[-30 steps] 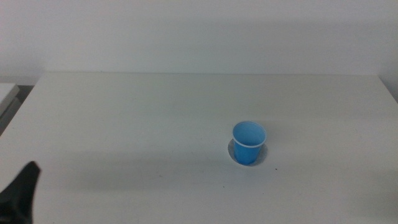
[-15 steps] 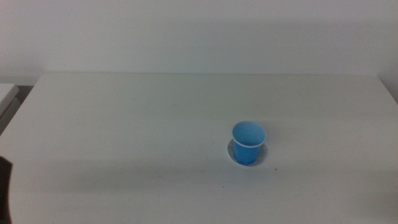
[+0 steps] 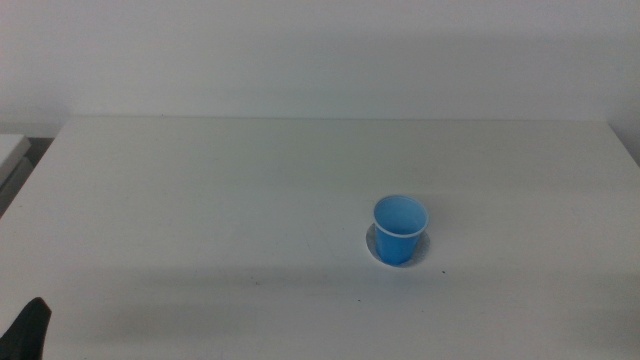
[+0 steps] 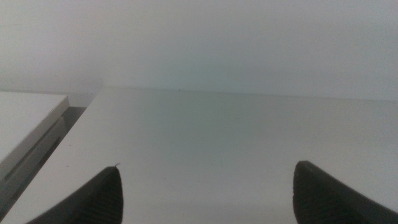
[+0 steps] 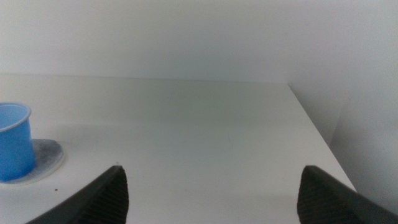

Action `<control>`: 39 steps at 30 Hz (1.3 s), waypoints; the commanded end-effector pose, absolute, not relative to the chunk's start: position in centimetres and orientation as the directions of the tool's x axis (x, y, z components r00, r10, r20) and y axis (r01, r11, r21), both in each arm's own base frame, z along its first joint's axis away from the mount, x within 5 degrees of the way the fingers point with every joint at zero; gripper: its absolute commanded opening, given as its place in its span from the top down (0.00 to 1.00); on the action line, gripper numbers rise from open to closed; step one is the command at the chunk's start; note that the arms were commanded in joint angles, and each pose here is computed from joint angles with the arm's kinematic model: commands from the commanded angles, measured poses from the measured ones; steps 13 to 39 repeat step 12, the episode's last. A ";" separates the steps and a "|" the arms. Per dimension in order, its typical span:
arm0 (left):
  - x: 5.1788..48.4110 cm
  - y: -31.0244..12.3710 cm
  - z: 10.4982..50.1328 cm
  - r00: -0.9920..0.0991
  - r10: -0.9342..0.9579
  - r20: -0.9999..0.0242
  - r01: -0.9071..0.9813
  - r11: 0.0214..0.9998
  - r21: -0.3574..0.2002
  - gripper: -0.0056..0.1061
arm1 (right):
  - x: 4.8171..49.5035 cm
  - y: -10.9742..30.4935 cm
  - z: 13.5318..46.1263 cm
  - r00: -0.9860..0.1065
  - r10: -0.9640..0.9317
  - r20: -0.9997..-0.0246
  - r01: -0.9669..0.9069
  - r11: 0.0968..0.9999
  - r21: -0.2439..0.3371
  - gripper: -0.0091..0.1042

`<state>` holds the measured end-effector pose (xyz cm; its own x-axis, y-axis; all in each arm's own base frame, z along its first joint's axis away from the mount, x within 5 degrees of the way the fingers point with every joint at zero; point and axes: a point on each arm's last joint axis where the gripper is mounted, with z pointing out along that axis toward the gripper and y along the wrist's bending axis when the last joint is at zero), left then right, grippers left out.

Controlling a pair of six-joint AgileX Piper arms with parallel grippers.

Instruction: Place an empty cup on a cup mat.

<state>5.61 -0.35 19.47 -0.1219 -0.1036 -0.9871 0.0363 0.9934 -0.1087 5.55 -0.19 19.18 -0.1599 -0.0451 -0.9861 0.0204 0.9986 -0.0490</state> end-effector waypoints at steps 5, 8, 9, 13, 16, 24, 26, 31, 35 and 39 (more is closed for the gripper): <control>5.6 -0.2 19.5 -0.112 -0.020 -0.994 0.033 0.999 -0.024 0.11 | 5.5 -0.2 19.2 -0.152 -0.055 -0.987 0.018 0.998 -0.059 0.10; 5.6 -0.2 19.5 -0.111 0.009 -0.994 0.031 1.000 0.005 0.11 | 5.5 -0.2 19.2 -0.152 -0.055 -0.987 0.018 0.998 -0.059 0.10; 5.6 -0.2 19.5 -0.111 0.009 -0.994 0.031 1.000 0.005 0.11 | 5.5 -0.2 19.2 -0.152 -0.055 -0.987 0.018 0.998 -0.059 0.10; 5.6 -0.2 19.5 -0.111 0.009 -0.994 0.031 1.000 0.005 0.11 | 5.5 -0.2 19.2 -0.152 -0.055 -0.987 0.018 0.998 -0.059 0.10; 5.6 -0.2 19.5 -0.111 0.009 -0.994 0.031 1.000 0.005 0.11 | 5.5 -0.2 19.2 -0.152 -0.055 -0.987 0.018 0.998 -0.059 0.10; 5.6 -0.2 19.5 -0.111 0.009 -0.994 0.031 1.000 0.005 0.11 | 5.5 -0.2 19.2 -0.152 -0.055 -0.987 0.018 0.998 -0.059 0.10; 5.6 -0.2 19.5 -0.111 0.009 -0.994 0.031 1.000 0.005 0.11 | 5.5 -0.2 19.2 -0.152 -0.055 -0.987 0.018 0.998 -0.059 0.10; 5.6 -0.2 19.5 -0.111 0.009 -0.994 0.031 1.000 0.005 0.11 | 5.5 -0.2 19.2 -0.152 -0.055 -0.987 0.018 0.998 -0.059 0.10; 5.6 -0.2 19.5 -0.111 0.009 -0.994 0.031 1.000 0.005 0.11 | 5.5 -0.2 19.2 -0.152 -0.055 -0.987 0.018 0.998 -0.059 0.10; 5.6 -0.2 19.5 -0.111 0.009 -0.994 0.031 1.000 0.005 0.11 | 5.5 -0.2 19.2 -0.152 -0.055 -0.987 0.018 0.998 -0.059 0.10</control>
